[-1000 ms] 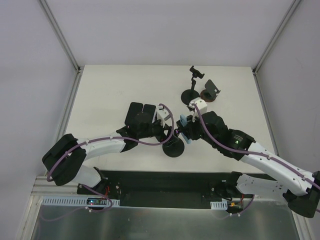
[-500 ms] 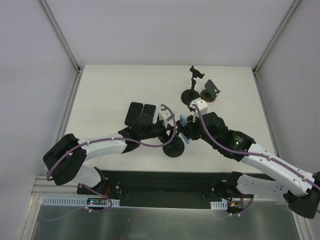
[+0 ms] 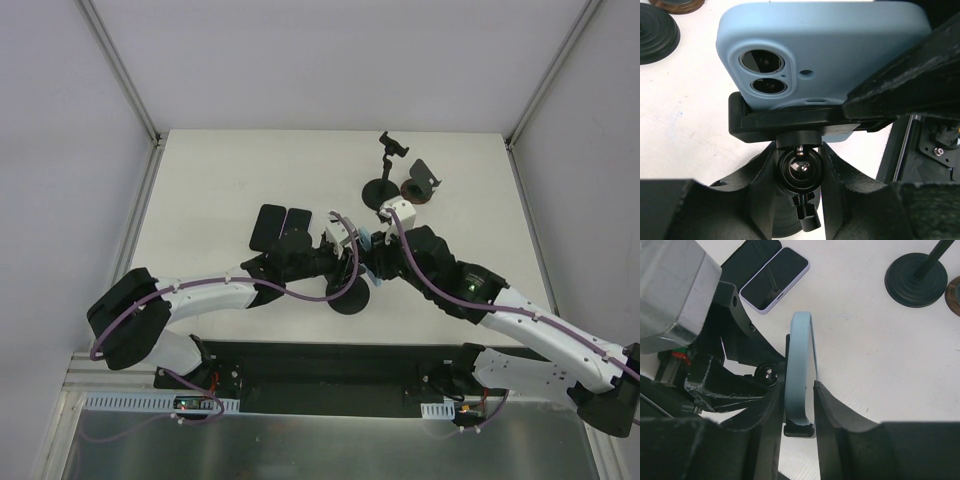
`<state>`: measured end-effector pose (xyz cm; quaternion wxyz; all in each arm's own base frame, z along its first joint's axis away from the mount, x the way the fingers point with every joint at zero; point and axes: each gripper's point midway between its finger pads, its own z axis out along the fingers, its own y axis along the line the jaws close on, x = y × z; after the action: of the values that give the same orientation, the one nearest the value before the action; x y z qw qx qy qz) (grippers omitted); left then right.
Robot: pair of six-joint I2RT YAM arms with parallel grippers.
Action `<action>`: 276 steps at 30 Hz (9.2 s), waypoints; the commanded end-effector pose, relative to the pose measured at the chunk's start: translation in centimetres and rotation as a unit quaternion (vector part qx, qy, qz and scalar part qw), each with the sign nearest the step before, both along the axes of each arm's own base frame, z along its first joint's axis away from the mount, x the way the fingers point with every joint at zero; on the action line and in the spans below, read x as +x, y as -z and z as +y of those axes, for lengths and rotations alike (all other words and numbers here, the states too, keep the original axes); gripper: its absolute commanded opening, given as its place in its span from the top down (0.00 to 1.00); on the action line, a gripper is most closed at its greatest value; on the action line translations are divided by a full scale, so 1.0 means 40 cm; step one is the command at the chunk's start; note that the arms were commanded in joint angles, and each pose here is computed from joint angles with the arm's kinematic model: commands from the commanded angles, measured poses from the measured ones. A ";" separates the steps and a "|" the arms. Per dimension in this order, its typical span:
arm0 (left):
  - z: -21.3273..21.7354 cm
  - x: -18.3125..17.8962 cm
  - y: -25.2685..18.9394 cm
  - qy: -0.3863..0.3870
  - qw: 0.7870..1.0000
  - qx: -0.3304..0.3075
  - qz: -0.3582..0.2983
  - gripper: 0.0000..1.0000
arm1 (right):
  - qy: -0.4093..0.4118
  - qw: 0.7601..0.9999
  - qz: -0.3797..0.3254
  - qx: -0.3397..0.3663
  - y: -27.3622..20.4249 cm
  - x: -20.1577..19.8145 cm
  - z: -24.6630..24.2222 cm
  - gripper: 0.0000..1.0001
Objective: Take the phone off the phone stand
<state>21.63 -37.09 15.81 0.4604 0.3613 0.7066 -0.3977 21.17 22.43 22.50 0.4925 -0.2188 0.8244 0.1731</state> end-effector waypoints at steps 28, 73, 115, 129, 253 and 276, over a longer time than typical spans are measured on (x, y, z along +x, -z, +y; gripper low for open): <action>0.003 0.012 -0.046 -0.043 0.999 0.012 -0.022 1.00 | 0.035 0.999 -0.033 0.012 0.043 0.057 0.025 0.70; 0.267 0.102 0.142 -0.325 0.931 0.072 0.151 1.00 | 0.093 0.994 -0.043 0.027 -0.026 -0.031 -0.125 0.99; 0.410 0.258 0.060 -0.415 0.902 0.106 0.057 1.00 | -0.078 0.981 0.006 -0.176 0.065 -0.101 -0.115 0.99; 0.342 0.191 0.114 -0.347 0.930 0.106 0.059 1.00 | 0.059 0.994 -0.071 -0.056 -0.097 -0.033 -0.173 0.99; -0.087 -0.021 -0.174 -0.152 0.909 0.079 -0.379 0.01 | 0.094 0.962 0.071 0.248 -0.101 -0.052 -0.064 0.99; -0.063 0.006 -0.124 -0.229 0.891 0.123 -0.373 1.00 | 0.146 0.933 0.067 0.322 -0.089 -0.023 -0.091 0.50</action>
<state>21.47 -39.78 18.52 0.7041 0.4193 0.5732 -0.0036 19.44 19.19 22.53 0.4496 0.0710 0.8238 0.3379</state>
